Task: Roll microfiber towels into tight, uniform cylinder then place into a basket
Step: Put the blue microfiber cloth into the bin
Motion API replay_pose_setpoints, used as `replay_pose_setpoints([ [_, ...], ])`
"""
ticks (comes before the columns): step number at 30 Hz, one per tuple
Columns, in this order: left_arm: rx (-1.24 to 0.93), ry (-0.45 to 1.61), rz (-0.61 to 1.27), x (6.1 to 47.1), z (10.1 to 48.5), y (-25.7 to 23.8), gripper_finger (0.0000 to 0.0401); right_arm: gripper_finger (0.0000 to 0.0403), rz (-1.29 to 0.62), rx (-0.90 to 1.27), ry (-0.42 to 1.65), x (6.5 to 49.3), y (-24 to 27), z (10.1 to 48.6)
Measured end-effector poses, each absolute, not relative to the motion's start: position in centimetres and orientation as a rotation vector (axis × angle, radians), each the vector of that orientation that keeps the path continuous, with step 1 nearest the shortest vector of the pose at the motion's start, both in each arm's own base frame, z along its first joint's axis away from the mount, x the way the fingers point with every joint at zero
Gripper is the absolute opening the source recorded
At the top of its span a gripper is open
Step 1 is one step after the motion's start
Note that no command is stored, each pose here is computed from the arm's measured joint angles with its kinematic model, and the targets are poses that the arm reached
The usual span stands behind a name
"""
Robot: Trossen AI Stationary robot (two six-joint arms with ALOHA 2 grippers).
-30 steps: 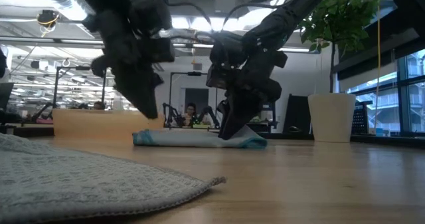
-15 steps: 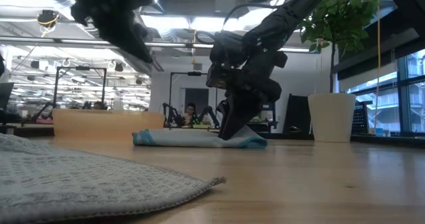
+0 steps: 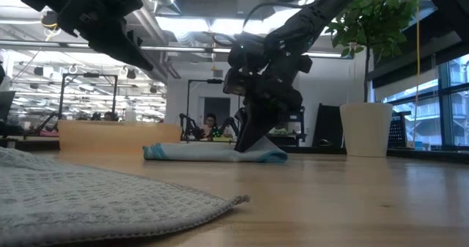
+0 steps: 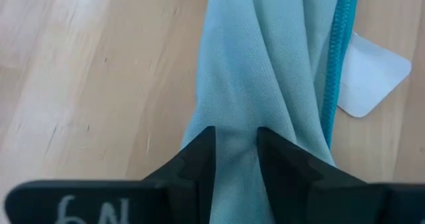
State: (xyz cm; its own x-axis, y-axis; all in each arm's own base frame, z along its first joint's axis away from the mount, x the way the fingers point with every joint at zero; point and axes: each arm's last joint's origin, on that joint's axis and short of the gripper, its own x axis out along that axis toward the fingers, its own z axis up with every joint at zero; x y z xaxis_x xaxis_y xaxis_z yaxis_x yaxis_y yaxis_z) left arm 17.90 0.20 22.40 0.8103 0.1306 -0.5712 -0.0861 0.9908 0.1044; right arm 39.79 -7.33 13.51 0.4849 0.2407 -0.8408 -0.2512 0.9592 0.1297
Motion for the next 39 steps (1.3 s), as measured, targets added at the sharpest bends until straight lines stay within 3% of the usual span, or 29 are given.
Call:
replay_pose_setpoints([
  [39, 0.083, 0.628, 0.123, 17.99, 22.16, 0.16, 0.0069, 0.0112, 0.312, -0.006, 1.000, 39.95, -7.30, 13.78],
])
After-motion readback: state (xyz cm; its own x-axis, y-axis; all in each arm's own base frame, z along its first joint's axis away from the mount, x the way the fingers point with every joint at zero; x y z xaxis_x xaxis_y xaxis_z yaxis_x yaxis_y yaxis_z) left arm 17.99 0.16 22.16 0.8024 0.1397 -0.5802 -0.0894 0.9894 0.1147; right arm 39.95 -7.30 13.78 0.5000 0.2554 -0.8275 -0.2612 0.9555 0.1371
